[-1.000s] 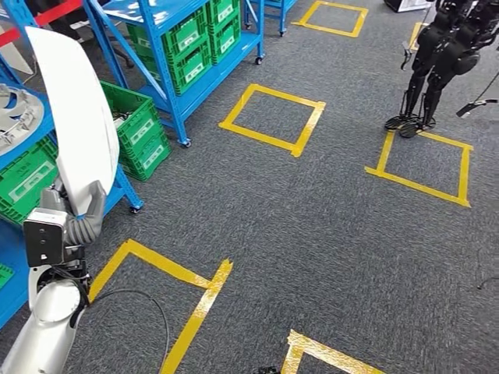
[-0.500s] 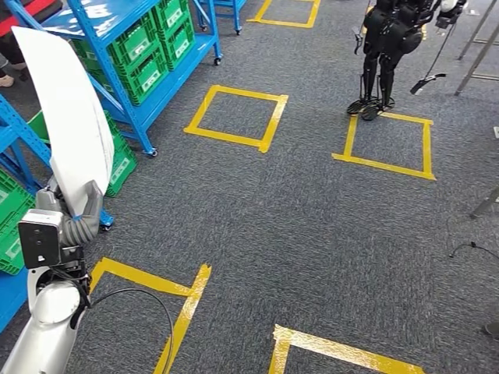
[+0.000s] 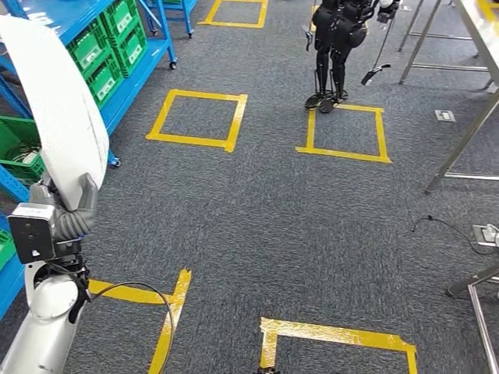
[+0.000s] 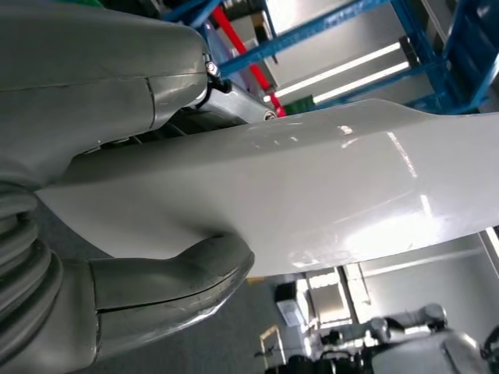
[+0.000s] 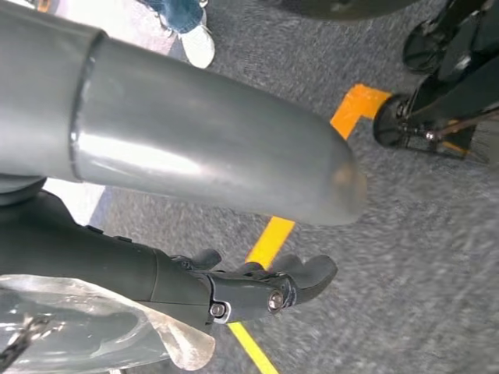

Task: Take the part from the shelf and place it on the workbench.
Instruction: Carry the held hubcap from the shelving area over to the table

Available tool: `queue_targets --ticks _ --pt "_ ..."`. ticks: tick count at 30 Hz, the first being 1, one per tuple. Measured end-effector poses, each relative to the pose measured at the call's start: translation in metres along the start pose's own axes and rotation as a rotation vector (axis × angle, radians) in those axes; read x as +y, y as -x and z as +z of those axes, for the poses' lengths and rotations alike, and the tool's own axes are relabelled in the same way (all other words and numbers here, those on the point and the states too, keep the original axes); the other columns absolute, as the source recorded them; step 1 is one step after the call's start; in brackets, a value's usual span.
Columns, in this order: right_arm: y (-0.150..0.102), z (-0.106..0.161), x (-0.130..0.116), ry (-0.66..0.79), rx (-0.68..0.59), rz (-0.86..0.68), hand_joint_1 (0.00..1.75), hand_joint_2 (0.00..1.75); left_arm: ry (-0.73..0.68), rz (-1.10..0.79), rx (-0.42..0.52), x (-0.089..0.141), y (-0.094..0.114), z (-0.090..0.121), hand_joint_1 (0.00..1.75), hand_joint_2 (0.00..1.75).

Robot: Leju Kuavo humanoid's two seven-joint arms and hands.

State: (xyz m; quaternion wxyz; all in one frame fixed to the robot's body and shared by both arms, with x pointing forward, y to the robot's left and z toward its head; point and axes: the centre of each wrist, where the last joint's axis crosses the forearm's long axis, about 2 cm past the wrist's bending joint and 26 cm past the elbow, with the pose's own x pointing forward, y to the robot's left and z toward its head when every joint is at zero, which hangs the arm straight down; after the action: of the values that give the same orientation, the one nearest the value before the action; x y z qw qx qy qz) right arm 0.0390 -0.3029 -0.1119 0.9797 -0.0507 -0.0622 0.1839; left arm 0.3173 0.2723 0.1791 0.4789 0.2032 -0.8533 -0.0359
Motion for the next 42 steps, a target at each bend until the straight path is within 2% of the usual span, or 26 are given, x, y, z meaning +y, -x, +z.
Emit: queue_targets --ticks 11,18,26,42 --pt "0.001 0.0 -0.004 -0.002 0.007 -0.01 0.0 0.0 -0.004 0.016 -0.027 -0.006 -0.006 -0.017 1.75 1.75" --pt "0.003 0.0 -0.006 -0.002 0.008 -0.01 0.0 0.0 0.014 0.027 -0.002 -0.015 -0.003 -0.013 1.75 1.75" --pt "0.007 0.0 -0.007 -0.001 0.019 -0.013 0.0 0.0 0.024 0.04 -0.017 -0.022 -0.007 -0.019 1.75 1.75" --pt "0.005 -0.001 -0.01 -0.002 0.015 -0.023 0.0 0.0 0.037 0.037 -0.01 -0.026 -0.004 -0.023 1.75 1.75"
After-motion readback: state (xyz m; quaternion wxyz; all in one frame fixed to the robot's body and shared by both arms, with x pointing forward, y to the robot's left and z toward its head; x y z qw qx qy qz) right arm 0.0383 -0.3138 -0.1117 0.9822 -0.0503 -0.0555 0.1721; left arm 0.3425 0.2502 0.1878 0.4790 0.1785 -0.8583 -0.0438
